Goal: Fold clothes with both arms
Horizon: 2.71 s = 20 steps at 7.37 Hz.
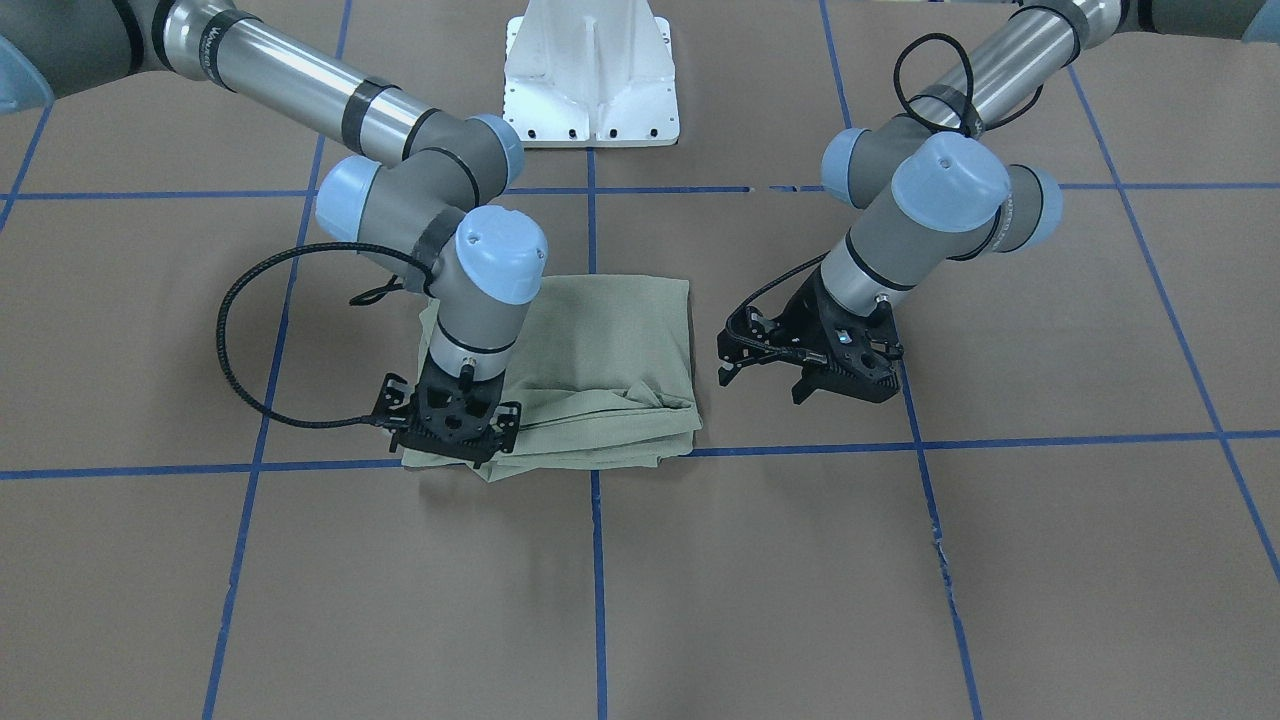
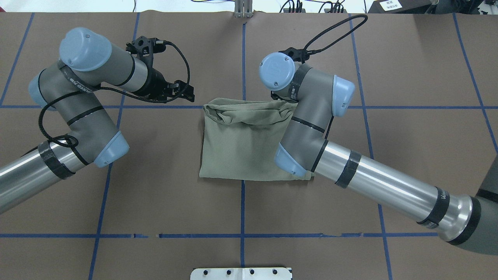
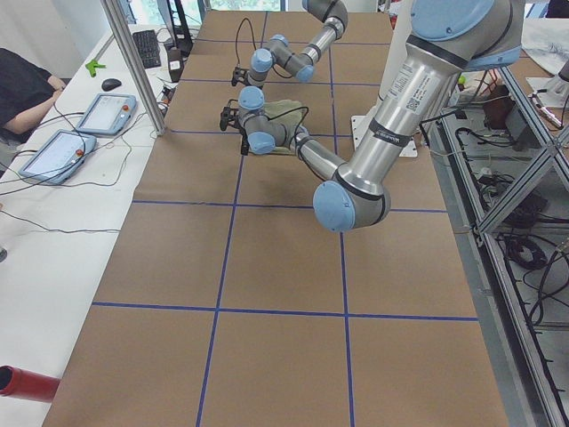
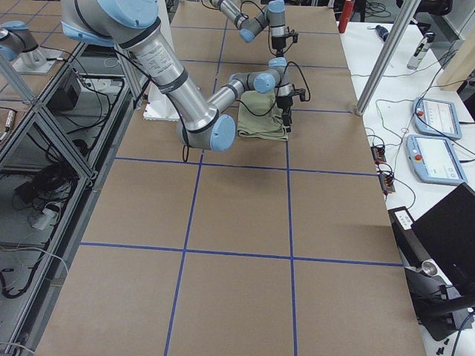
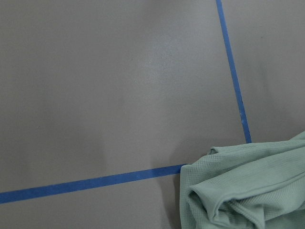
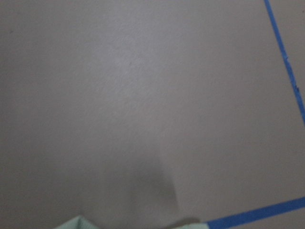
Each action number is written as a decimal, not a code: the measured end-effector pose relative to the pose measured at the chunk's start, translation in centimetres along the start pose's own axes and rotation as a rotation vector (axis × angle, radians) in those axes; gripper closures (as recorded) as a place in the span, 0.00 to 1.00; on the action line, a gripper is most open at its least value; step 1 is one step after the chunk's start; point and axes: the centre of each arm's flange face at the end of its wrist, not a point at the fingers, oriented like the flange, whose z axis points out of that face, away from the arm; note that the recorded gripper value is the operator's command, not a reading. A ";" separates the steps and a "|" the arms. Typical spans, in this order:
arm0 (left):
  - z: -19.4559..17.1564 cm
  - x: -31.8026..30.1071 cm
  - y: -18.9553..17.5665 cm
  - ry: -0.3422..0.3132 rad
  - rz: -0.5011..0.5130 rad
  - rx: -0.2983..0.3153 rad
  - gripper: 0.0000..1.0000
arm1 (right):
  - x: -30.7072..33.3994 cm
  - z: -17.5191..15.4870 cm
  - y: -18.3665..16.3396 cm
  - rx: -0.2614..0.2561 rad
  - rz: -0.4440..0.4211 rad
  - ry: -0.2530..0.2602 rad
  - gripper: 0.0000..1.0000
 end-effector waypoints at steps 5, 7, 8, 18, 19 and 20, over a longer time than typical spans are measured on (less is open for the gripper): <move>-0.1 0.0 0.0 0.001 0.002 0.000 0.00 | -0.4 -7.0 -2.1 -0.057 -0.036 -0.173 0.00; -0.1 0.0 0.0 0.001 0.002 0.000 0.00 | -2.5 -8.5 4.2 -0.097 -0.083 -0.236 0.00; 0.0 0.0 0.0 0.000 0.002 0.000 0.00 | -3.0 -8.1 6.3 -0.112 -0.102 -0.233 0.00; -0.2 0.1 0.1 0.005 0.001 0.001 0.00 | -1.5 -1.6 4.4 -0.085 -0.150 -0.079 0.00; -0.4 0.3 0.1 0.009 0.004 0.003 0.00 | -1.4 -1.0 2.3 -0.078 -0.129 -0.055 0.00; -0.6 0.5 0.1 0.012 0.006 0.004 0.00 | -1.1 -0.3 0.1 -0.065 -0.105 -0.026 0.00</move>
